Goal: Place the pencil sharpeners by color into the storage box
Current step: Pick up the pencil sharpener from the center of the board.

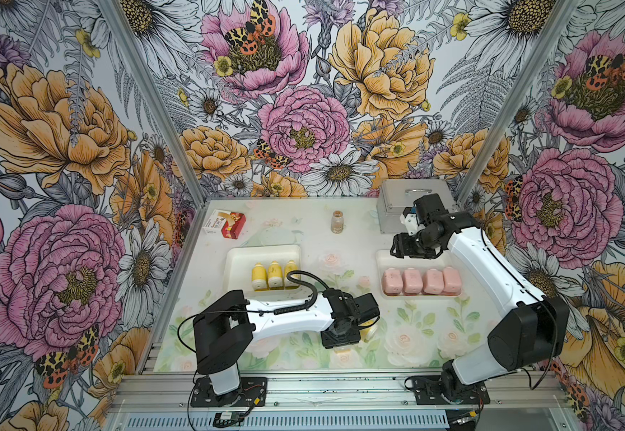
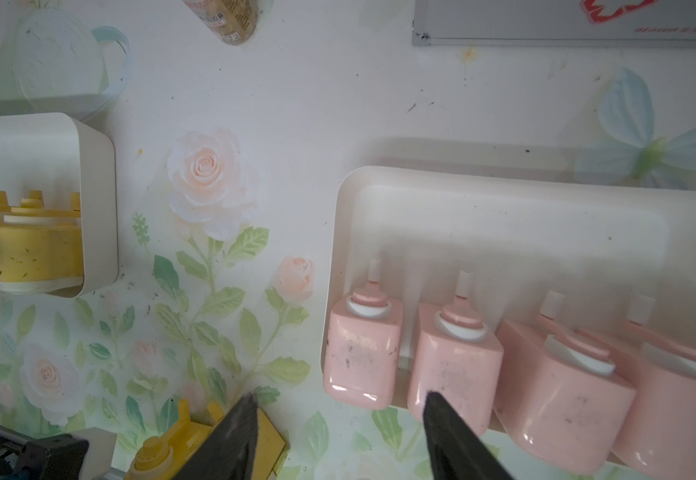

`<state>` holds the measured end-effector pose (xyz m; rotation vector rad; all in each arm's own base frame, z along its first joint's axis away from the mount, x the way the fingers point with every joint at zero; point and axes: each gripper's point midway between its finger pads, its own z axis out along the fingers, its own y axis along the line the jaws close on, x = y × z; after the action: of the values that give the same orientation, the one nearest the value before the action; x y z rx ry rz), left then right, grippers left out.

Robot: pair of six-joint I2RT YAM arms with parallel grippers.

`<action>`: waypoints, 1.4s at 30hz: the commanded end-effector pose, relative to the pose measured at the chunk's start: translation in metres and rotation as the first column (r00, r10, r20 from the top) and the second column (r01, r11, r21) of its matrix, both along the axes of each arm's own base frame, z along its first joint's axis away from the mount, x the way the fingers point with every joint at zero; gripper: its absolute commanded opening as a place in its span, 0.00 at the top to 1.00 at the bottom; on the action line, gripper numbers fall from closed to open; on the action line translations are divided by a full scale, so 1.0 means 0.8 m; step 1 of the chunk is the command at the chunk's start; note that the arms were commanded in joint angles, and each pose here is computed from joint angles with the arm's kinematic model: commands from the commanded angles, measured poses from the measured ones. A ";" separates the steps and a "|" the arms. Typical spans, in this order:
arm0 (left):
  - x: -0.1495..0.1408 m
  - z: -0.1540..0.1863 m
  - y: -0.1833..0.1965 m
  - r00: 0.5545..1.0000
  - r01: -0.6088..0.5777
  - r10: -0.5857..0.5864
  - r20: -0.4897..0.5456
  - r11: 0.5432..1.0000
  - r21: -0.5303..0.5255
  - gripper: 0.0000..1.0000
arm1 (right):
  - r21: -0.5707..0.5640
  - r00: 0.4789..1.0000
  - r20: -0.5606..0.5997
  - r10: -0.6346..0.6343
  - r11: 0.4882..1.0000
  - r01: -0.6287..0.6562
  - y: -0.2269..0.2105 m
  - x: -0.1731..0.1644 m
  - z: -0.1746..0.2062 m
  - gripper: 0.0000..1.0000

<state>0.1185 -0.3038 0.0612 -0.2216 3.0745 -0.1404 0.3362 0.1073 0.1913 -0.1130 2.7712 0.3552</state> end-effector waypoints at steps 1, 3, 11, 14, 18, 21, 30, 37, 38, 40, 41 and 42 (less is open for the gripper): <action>-0.001 0.000 0.019 1.000 -0.010 0.010 -0.005 1.000 0.005 0.62 | 0.025 1.000 0.026 -0.006 1.000 0.006 0.003 0.003 0.007 0.35; -0.002 0.002 0.028 1.000 -0.020 0.020 -0.001 1.000 0.004 0.62 | 0.026 1.000 0.024 -0.004 1.000 0.004 0.003 0.003 0.007 0.35; 0.000 0.016 0.075 0.998 -0.066 0.067 0.019 0.998 -0.011 0.62 | 0.028 1.000 0.019 0.003 1.000 -0.004 0.007 0.006 0.005 0.35; 0.002 0.026 0.091 0.996 -0.084 0.084 0.038 0.996 -0.011 0.63 | 0.029 1.000 0.016 0.009 1.000 -0.010 0.010 0.006 0.004 0.35; 0.006 0.040 0.110 0.994 -0.098 0.098 0.058 0.995 -0.004 0.63 | 0.031 1.000 0.016 0.018 0.999 -0.019 0.014 0.005 0.004 0.35; 0.010 0.052 0.125 0.992 -0.107 0.107 0.071 0.994 -0.002 0.63 | 0.030 1.000 0.017 0.021 0.999 -0.022 0.014 0.005 0.004 0.35; 0.033 0.101 0.186 0.983 -0.143 0.140 0.116 0.990 0.018 0.63 | 0.032 0.999 0.016 0.031 0.999 -0.031 0.018 0.004 0.003 0.35; 0.059 0.137 0.230 0.979 -0.153 0.146 0.144 0.987 0.039 0.63 | 0.037 0.999 0.016 0.042 0.998 -0.043 0.022 0.003 0.004 0.35; 0.062 0.141 0.234 0.979 -0.152 0.145 0.145 0.987 0.042 0.63 | 0.039 0.999 0.016 0.046 0.998 -0.046 0.023 0.002 0.004 0.35; 0.074 0.148 0.244 0.978 -0.155 0.146 0.149 0.987 0.046 0.62 | 0.039 0.999 0.018 0.050 0.998 -0.050 0.024 0.002 0.005 0.35; 0.078 0.150 0.248 0.978 -0.157 0.148 0.147 0.987 0.048 0.62 | 0.039 0.999 0.018 0.051 0.998 -0.051 0.025 0.002 0.005 0.35; 0.083 0.152 0.252 0.979 -0.154 0.146 0.146 0.987 0.051 0.62 | 0.039 0.999 0.016 0.051 0.998 -0.052 0.025 0.002 0.004 0.35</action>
<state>0.1782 -0.1145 0.1719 -0.5226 2.9027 -0.0939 0.3333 0.1214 0.1921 -0.1603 2.7665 0.3999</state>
